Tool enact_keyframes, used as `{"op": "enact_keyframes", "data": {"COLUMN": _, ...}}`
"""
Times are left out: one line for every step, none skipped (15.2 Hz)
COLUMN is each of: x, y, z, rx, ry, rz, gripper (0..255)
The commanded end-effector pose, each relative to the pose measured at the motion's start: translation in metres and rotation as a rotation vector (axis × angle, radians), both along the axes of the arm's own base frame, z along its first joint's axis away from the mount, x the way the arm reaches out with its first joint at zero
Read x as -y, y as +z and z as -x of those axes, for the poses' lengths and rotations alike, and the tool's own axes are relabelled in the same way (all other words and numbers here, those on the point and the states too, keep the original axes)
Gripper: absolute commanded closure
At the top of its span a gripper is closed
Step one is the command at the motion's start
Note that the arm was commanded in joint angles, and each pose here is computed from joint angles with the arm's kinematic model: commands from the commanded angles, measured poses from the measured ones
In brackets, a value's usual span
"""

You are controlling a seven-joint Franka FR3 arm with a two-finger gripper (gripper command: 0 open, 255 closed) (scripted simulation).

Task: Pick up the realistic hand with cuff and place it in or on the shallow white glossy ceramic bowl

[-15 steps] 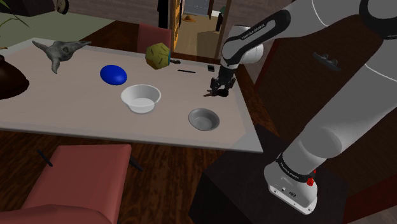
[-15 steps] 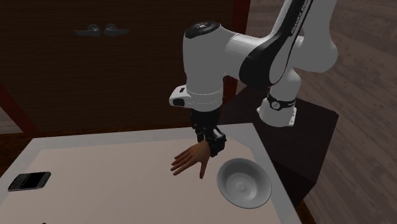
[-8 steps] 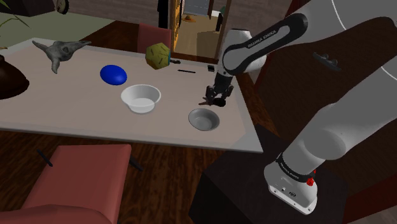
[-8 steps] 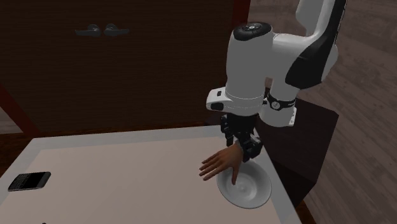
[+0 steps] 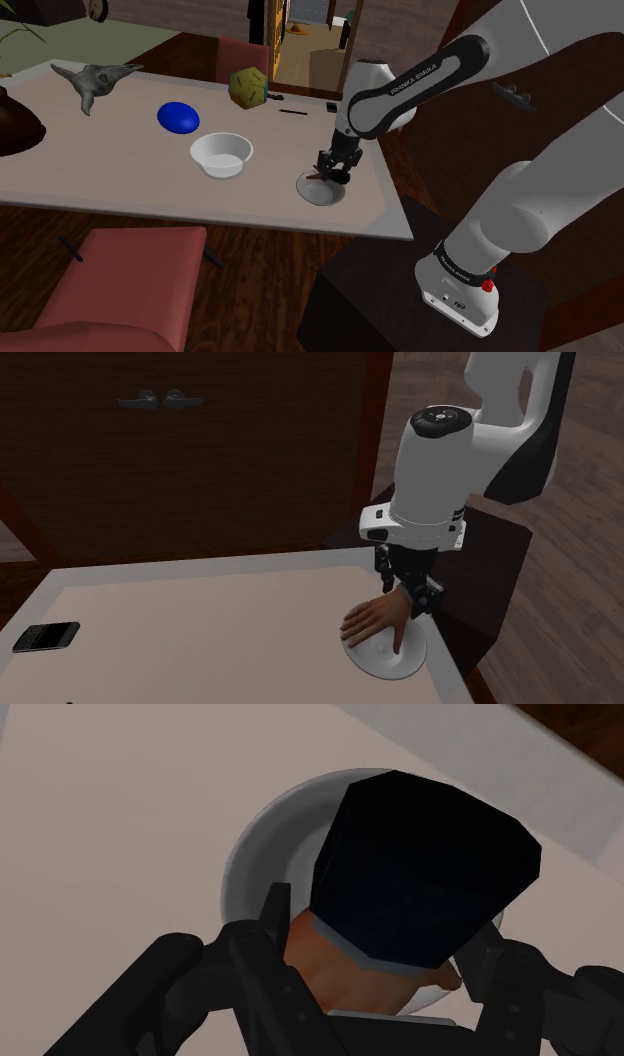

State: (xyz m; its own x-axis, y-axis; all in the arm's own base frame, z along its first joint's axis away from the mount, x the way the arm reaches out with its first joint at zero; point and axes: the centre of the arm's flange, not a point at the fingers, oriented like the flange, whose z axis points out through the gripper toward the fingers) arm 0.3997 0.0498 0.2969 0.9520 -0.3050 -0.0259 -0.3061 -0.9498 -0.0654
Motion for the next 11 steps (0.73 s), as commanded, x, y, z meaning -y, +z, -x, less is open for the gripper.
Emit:
{"op": "enact_keyframes", "data": {"x": 0.000, "y": -0.010, "z": 0.000, "rx": 0.001, "ry": 0.000, "rz": 0.000, "gripper": 255}}
{"op": "enact_keyframes", "data": {"x": 0.000, "y": -0.015, "z": 0.000, "rx": 0.001, "ry": 0.000, "rz": 0.000, "gripper": 255}}
{"op": "enact_keyframes", "data": {"x": 0.000, "y": -0.021, "z": 0.000, "rx": 0.001, "ry": 0.000, "rz": 0.000, "gripper": 255}}
{"op": "enact_keyframes", "data": {"x": 0.000, "y": -0.026, "z": 0.000, "rx": 0.001, "ry": 0.000, "rz": 0.000, "gripper": 255}}
{"op": "enact_keyframes", "data": {"x": 0.000, "y": -0.031, "z": 0.000, "rx": 0.001, "ry": 0.000, "rz": 0.000, "gripper": 255}}
{"op": "enact_keyframes", "data": {"x": 0.000, "y": -0.036, "z": 0.000, "rx": 0.001, "ry": 0.000, "rz": 0.000, "gripper": 255}}
{"op": "enact_keyframes", "data": {"x": 0.000, "y": -0.042, "z": 0.000, "rx": 0.001, "ry": 0.000, "rz": 0.000, "gripper": 255}}
{"op": "enact_keyframes", "data": {"x": 0.000, "y": -0.047, "z": 0.000, "rx": 0.001, "ry": 0.000, "rz": 0.000, "gripper": 255}}
{"op": "enact_keyframes", "data": {"x": 0.000, "y": -0.054, "z": 0.000, "rx": 0.001, "ry": 0.000, "rz": 0.000, "gripper": 255}}
{"op": "enact_keyframes", "data": {"x": 0.000, "y": -0.054, "z": 0.000, "rx": 0.001, "ry": 0.000, "rz": 0.000, "gripper": 255}}
{"op": "enact_keyframes", "data": {"x": 0.000, "y": -0.054, "z": 0.000, "rx": 0.001, "ry": 0.000, "rz": 0.000, "gripper": 255}}
